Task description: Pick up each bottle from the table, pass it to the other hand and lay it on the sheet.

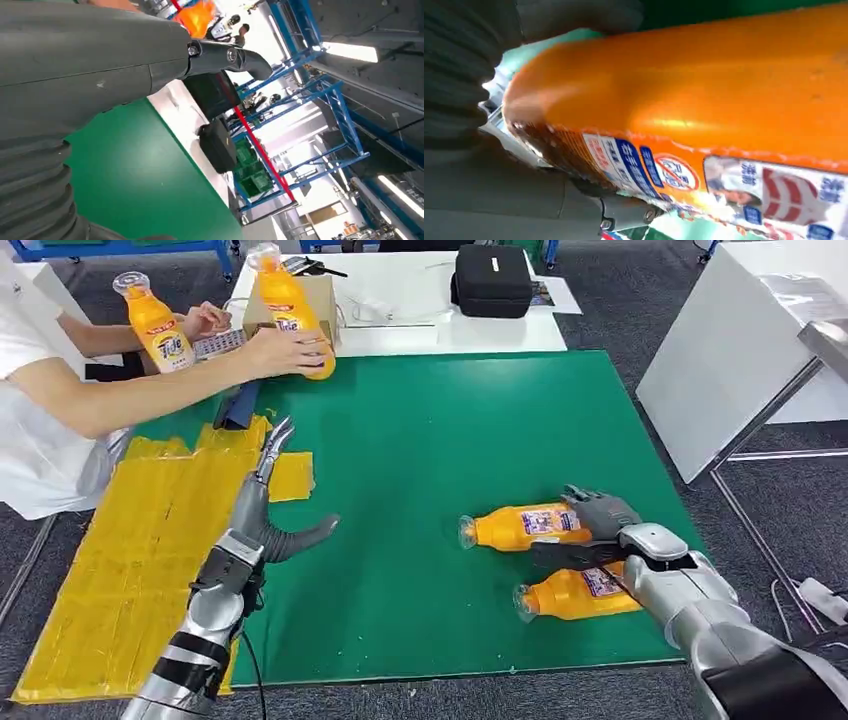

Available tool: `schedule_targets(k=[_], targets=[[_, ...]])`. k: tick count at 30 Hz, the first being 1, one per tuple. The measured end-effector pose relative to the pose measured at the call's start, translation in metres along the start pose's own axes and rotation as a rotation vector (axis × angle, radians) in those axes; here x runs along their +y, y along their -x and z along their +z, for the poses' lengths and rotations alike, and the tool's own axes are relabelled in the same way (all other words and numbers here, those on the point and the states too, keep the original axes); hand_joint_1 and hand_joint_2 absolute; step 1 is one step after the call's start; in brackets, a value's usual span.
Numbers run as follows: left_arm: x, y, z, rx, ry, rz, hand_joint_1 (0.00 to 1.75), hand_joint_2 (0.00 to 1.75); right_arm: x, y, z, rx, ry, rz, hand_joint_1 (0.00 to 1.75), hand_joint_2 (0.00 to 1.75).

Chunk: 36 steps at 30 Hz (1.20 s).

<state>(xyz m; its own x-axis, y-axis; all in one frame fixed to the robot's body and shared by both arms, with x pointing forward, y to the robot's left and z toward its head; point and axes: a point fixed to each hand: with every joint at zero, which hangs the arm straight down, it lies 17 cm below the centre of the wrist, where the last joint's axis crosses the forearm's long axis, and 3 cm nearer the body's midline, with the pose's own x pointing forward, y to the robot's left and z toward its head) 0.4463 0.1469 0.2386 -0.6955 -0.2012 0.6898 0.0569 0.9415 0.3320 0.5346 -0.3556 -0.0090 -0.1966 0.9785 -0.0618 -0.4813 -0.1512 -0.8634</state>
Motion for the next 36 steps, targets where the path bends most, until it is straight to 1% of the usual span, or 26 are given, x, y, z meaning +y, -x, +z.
schedule_targets(k=[8,12,14,17,19,20,23,25,27,28,30,31,32,33,34,36], targets=[[-0.002,0.005,0.0,0.008,0.005,0.001,0.0,1.75,0.001,0.002,0.0,0.008,-0.013,0.008,1.75,1.75],[-0.002,0.005,0.0,0.009,0.005,0.001,0.0,1.75,-0.013,0.0,-0.002,0.01,0.072,0.04,1.75,1.75],[-0.002,0.005,0.001,0.01,0.006,-0.001,0.0,1.75,-0.021,0.0,-0.003,0.031,0.123,0.064,1.75,1.75],[-0.003,0.007,0.002,0.028,0.013,-0.01,0.0,1.75,-0.052,0.008,0.0,0.149,0.322,0.105,1.75,1.75],[-0.005,0.008,0.005,0.04,0.014,-0.011,0.0,1.75,-0.075,0.009,0.009,0.209,0.482,0.075,1.75,1.75],[-0.005,0.008,0.006,0.045,0.014,-0.01,0.0,1.75,-0.083,0.008,0.012,0.221,0.533,0.057,1.75,1.75],[-0.006,0.008,0.008,0.05,0.014,-0.004,0.0,1.75,-0.091,0.005,0.017,0.241,0.598,0.034,1.75,1.75],[-0.009,0.007,0.01,0.06,0.023,0.008,0.0,1.75,-0.101,-0.004,0.027,0.26,0.679,0.045,1.75,1.75],[-0.013,0.008,0.015,0.076,0.038,0.031,0.0,1.75,-0.116,-0.028,0.035,0.203,0.759,0.033,1.75,1.75],[-0.015,0.009,0.017,0.084,0.045,0.053,0.0,1.75,-0.128,-0.042,0.041,0.159,0.809,0.0,1.75,1.75],[-0.019,0.008,0.021,0.093,0.055,0.096,0.0,1.75,-0.147,-0.065,0.056,0.079,0.9,-0.089,1.75,1.75],[-0.021,0.006,0.024,0.099,0.06,0.136,0.0,1.75,-0.165,-0.078,0.071,0.023,0.979,-0.158,1.75,1.75],[-0.022,0.006,0.026,0.106,0.063,0.158,0.0,1.75,-0.174,-0.083,0.081,-0.009,1.031,-0.201,1.75,1.75],[-0.025,0.006,0.03,0.118,0.072,0.205,0.0,1.75,-0.188,-0.09,0.099,-0.052,1.114,-0.282,1.75,1.75],[-0.027,0.006,0.034,0.127,0.079,0.235,0.0,1.75,-0.192,-0.091,0.111,-0.067,1.164,-0.34,1.75,1.75],[-0.03,0.004,0.039,0.136,0.086,0.268,0.0,1.75,-0.195,-0.084,0.132,-0.048,1.243,-0.433,1.75,1.75]])
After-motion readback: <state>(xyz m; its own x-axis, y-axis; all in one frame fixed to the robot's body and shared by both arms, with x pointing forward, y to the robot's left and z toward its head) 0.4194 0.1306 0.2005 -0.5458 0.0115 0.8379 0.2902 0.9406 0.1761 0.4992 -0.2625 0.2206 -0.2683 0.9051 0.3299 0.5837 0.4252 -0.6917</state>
